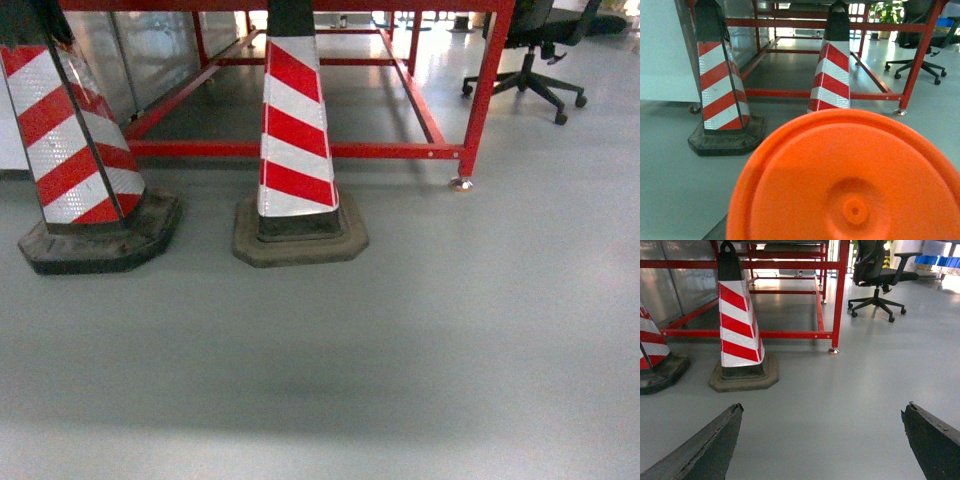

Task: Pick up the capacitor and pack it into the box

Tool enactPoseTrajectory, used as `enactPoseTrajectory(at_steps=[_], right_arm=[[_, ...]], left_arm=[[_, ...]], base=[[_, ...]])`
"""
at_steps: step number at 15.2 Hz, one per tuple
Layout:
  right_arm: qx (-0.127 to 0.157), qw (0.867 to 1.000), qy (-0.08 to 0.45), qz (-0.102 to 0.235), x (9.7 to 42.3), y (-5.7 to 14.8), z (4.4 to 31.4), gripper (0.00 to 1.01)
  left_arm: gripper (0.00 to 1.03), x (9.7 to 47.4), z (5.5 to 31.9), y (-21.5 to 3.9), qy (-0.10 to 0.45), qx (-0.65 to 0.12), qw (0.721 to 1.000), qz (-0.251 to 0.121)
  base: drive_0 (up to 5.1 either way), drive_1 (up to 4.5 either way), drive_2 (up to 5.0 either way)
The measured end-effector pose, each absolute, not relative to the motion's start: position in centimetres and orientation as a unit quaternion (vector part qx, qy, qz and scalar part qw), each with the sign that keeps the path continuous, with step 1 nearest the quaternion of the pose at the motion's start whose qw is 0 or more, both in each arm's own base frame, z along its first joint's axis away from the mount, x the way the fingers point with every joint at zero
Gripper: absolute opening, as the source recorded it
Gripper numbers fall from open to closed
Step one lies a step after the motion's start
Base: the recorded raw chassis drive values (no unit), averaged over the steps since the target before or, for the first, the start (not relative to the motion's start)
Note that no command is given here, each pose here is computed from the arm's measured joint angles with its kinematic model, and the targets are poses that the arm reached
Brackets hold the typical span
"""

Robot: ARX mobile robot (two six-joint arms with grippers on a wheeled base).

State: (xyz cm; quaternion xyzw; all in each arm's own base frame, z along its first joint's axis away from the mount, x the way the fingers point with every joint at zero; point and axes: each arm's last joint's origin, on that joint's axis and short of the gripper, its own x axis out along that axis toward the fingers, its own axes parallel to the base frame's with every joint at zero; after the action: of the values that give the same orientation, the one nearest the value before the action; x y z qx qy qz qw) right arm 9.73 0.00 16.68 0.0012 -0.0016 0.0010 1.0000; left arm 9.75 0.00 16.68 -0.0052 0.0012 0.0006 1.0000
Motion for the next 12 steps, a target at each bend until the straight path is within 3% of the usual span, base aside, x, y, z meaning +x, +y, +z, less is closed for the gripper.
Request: enactPoseTrajectory(at_steps=[10, 12], right_arm=[[0.001, 1.0, -0.001, 0.0, 9.73, 0.0, 16.66, 0.98], [0.001, 1.0, -0.001, 0.0, 9.73, 0.0, 16.67, 0.98]], left_arm=[[0.43, 9.76, 16.67, 0.0, 0.002, -0.005, 1.0, 0.0], [0.43, 9.75, 16.7, 0.0, 0.0, -0.005, 1.0, 0.0]], base=[[-4.8, 2.56, 2.6], [0.0, 3.96, -4.0]])
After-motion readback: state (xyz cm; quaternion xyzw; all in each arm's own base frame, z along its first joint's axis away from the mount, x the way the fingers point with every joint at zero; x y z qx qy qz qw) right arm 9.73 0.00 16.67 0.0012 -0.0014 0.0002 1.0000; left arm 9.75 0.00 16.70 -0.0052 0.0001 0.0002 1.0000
